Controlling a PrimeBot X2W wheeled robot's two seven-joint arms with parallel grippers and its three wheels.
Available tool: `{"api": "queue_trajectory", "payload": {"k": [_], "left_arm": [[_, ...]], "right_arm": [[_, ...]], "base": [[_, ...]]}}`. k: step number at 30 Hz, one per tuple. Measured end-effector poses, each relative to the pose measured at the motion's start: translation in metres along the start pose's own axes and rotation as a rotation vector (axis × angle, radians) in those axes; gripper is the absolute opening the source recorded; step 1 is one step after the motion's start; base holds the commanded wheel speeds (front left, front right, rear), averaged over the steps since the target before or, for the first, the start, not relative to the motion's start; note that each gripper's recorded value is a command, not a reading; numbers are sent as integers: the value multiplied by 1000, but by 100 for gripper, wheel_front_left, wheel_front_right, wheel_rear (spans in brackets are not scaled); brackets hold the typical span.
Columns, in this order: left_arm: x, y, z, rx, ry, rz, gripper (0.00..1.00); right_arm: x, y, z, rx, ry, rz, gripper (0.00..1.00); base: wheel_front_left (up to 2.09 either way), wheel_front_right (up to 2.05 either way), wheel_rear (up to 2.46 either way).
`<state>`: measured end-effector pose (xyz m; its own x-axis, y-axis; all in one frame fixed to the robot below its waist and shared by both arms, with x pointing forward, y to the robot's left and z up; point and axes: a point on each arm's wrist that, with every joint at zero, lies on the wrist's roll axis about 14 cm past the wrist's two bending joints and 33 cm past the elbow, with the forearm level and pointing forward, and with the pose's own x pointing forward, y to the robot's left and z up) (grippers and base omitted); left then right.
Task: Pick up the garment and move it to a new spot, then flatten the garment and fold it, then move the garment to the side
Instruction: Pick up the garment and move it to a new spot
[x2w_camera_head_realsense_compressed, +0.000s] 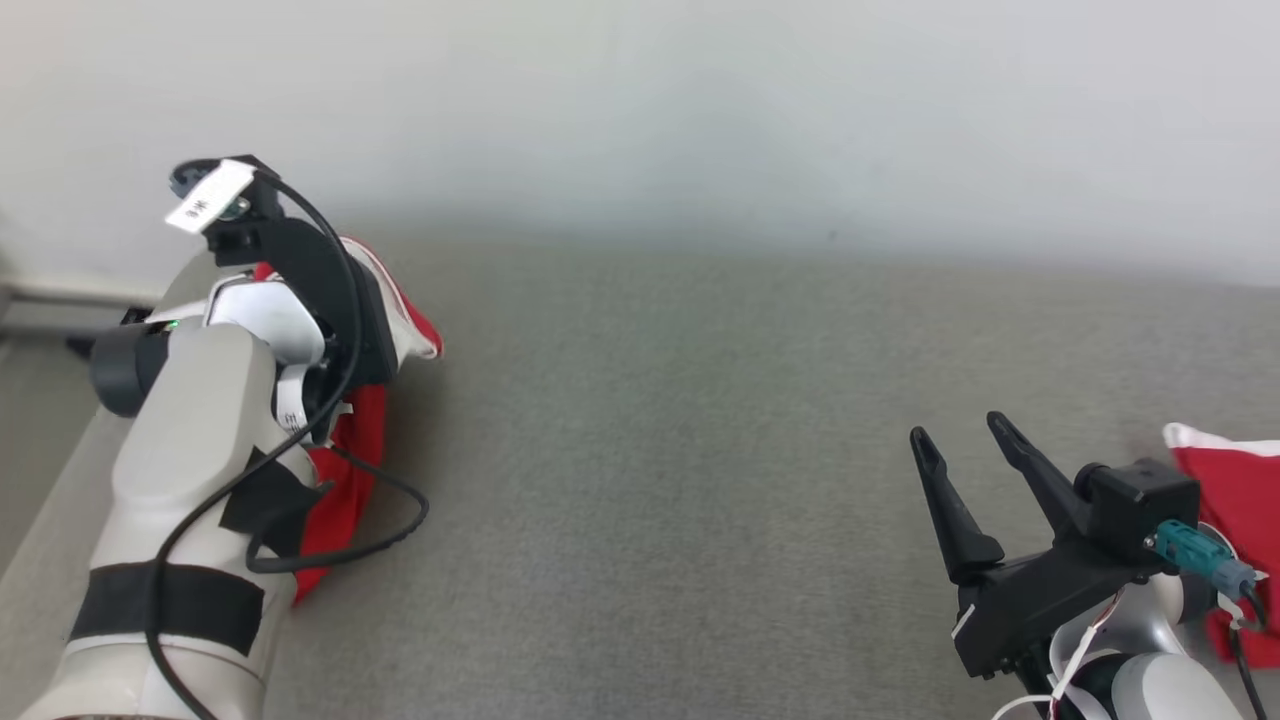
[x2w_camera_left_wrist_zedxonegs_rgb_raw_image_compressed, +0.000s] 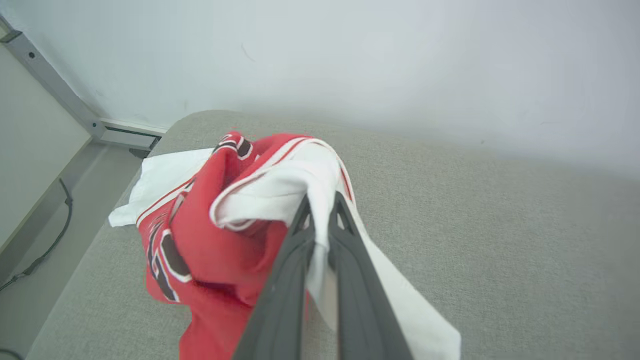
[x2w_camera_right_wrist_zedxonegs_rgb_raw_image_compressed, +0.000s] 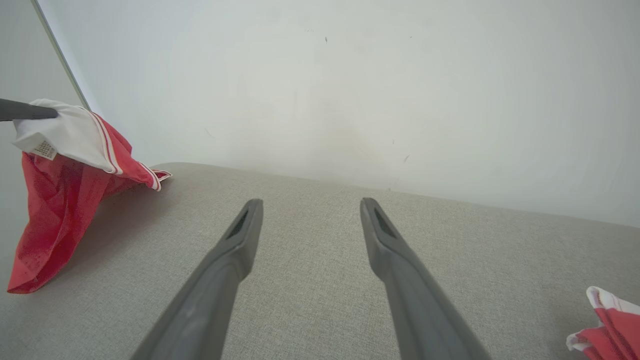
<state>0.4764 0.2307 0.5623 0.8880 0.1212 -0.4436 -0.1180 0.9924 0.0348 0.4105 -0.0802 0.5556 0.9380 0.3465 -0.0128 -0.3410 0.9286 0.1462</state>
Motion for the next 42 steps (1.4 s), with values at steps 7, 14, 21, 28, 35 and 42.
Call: {"api": "queue_trajectory", "payload": {"k": [7, 14, 21, 28, 35, 42], "left_arm": [[-17, -62, 34, 73, -122, -159, 0], [-31, -119, 46, 156, -185, -291, 0], [-70, -230, 47, 265, -260, -584, 0], [-100, -302, 34, 349, -278, -747, 0], [-108, -346, -1, 403, -198, -852, 27], [-102, -362, -30, 409, -106, -901, 100]], "right_arm": [[-33, -14, 9, -3, -39, -69, 100], [-62, -26, 21, 1, -89, -131, 100], [-95, -52, 28, 7, -127, -237, 100], [-118, -68, 25, 22, -132, -311, 100], [-137, -87, 26, 27, -141, -392, 100], [-148, -109, 20, 40, -135, -473, 100]], "base": [[0, 0, 0], [0, 0, 0], [0, 0, 0], [0, 0, 0], [0, 0, 0], [0, 0, 0]]}}
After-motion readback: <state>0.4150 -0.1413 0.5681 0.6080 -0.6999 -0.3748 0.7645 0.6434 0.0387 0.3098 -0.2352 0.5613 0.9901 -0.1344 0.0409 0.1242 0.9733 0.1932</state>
